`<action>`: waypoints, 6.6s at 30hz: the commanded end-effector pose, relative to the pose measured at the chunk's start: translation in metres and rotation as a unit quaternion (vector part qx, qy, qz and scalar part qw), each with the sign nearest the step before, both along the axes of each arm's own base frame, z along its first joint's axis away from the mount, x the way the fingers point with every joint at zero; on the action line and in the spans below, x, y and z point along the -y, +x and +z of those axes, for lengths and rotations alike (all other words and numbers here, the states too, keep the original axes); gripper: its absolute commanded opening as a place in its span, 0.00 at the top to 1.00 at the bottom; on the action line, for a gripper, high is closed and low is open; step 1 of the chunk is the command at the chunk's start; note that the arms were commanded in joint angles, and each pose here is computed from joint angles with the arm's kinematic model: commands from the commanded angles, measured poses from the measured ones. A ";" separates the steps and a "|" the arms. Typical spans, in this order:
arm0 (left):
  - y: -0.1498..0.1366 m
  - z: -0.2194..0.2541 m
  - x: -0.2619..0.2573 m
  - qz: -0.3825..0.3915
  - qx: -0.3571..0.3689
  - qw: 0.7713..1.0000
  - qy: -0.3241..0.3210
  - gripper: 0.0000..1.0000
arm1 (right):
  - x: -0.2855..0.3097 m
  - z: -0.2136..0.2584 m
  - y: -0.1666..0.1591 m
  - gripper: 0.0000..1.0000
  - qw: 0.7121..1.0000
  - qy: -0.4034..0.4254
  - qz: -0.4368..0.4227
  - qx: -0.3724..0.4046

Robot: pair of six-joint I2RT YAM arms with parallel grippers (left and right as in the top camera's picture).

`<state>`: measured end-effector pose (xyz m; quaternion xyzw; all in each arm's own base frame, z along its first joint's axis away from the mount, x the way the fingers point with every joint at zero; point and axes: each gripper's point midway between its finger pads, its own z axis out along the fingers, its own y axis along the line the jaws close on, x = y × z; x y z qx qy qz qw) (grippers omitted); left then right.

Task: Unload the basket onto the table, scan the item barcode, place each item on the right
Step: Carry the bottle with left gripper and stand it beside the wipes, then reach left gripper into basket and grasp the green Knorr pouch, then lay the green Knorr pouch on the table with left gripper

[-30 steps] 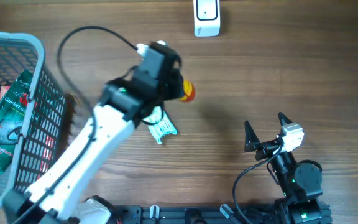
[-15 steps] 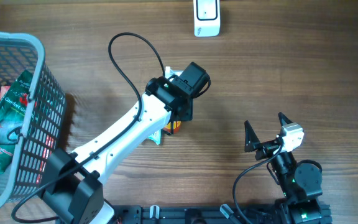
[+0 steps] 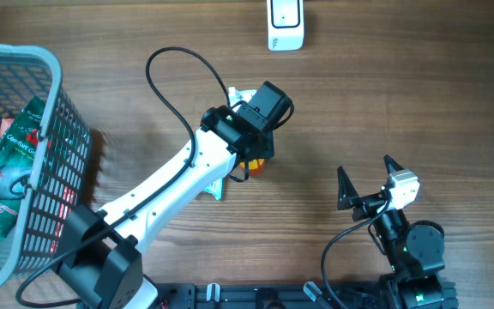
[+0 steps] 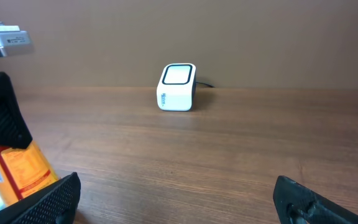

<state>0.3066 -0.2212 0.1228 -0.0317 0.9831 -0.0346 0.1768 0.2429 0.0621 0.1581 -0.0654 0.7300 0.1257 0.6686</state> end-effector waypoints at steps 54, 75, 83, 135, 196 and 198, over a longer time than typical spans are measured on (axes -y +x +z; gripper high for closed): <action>-0.012 0.147 -0.505 0.740 0.248 0.617 -0.103 0.00 | -0.002 0.000 0.000 0.00 1.000 0.008 0.005 -0.001; 0.018 -0.016 -0.511 0.843 0.052 0.501 -0.189 0.01 | -0.002 0.000 0.000 0.00 1.000 0.008 0.005 -0.001; 0.008 -0.045 -0.486 0.843 -0.010 0.511 -0.166 0.53 | -0.002 0.000 0.000 0.00 1.000 0.008 0.005 -0.001; -0.041 0.150 -0.161 -0.045 0.062 0.996 -0.035 0.96 | -0.002 0.000 0.000 0.00 1.000 0.008 0.005 -0.001; 0.023 0.291 -0.137 0.014 0.423 0.903 -0.073 0.00 | -0.002 0.000 0.000 0.01 1.000 0.008 0.005 -0.001; 0.025 0.314 -0.172 0.071 0.436 0.896 -0.044 0.00 | -0.002 0.000 0.000 0.00 1.000 0.008 0.005 -0.001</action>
